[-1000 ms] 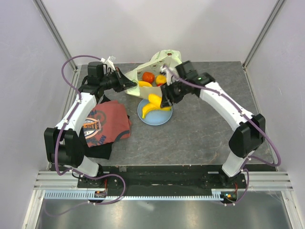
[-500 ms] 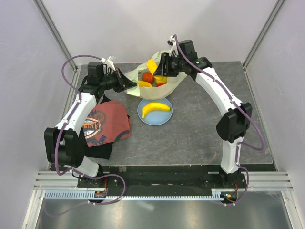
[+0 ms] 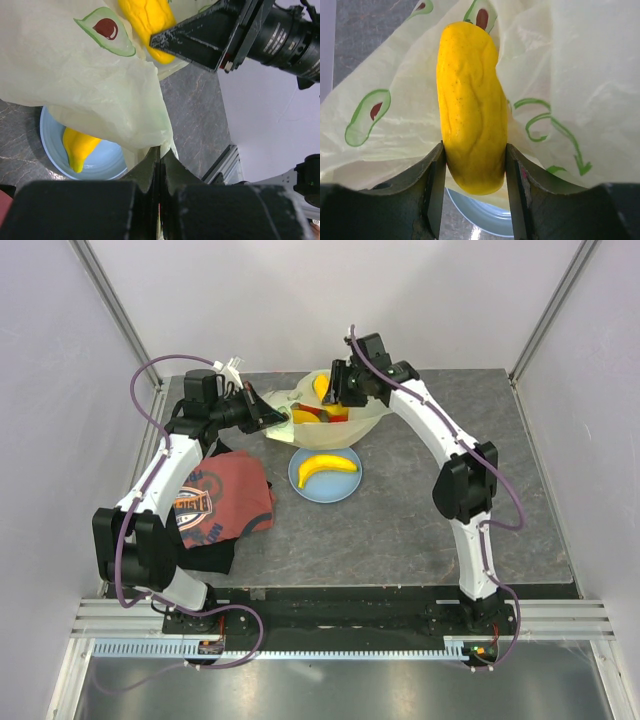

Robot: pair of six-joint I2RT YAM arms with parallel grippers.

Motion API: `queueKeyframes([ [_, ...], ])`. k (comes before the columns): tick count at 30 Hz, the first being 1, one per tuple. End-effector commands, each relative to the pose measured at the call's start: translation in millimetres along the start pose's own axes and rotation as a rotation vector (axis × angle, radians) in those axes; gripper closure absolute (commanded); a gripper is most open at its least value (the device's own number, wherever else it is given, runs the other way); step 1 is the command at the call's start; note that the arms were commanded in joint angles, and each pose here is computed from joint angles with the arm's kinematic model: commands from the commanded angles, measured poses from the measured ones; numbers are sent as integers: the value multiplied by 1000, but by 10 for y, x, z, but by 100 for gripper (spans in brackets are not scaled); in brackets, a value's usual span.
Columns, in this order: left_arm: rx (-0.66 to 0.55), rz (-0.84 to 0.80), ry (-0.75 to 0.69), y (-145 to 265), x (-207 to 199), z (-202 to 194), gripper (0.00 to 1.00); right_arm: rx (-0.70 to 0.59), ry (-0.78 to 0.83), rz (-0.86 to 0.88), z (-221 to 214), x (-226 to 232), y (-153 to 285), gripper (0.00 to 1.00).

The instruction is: Place the fruits into the plastic bag

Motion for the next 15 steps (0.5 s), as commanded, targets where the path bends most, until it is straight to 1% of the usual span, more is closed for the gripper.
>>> queueKeyframes([
  [1, -15, -21, -16, 25, -80, 47, 98, -101, 96, 118, 49, 332, 418, 100],
  [3, -11, -17, -6, 3, -56, 39, 98, -126, 113, 188, 62, 439, 533, 100],
  [5, -10, -15, -2, -6, -48, 43, 98, -118, 139, 231, -6, 511, 702, 100],
  [10, -12, -9, 2, -26, -35, 68, 98, -87, 265, 264, -297, 587, 1000, 100],
  [11, -10, -8, 6, -36, -26, 65, 98, -67, 289, 277, -412, 635, 1020, 100],
  [13, -10, -10, 7, -45, -22, 70, 98, -24, 314, 271, -607, 592, 1012, 100],
  [15, -8, -14, 7, -52, -23, 75, 98, 46, 287, 224, -770, 444, 897, 100],
])
Point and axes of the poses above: each gripper's point midway between its finger pads, its own y axis back along the fingers, its own x axis along the line the jaws close on, z = x × y, the point moved 4 cm from there along y, back along the fingers, and after that the axes turned 13 degrees about -y, right-handed, at the moved point
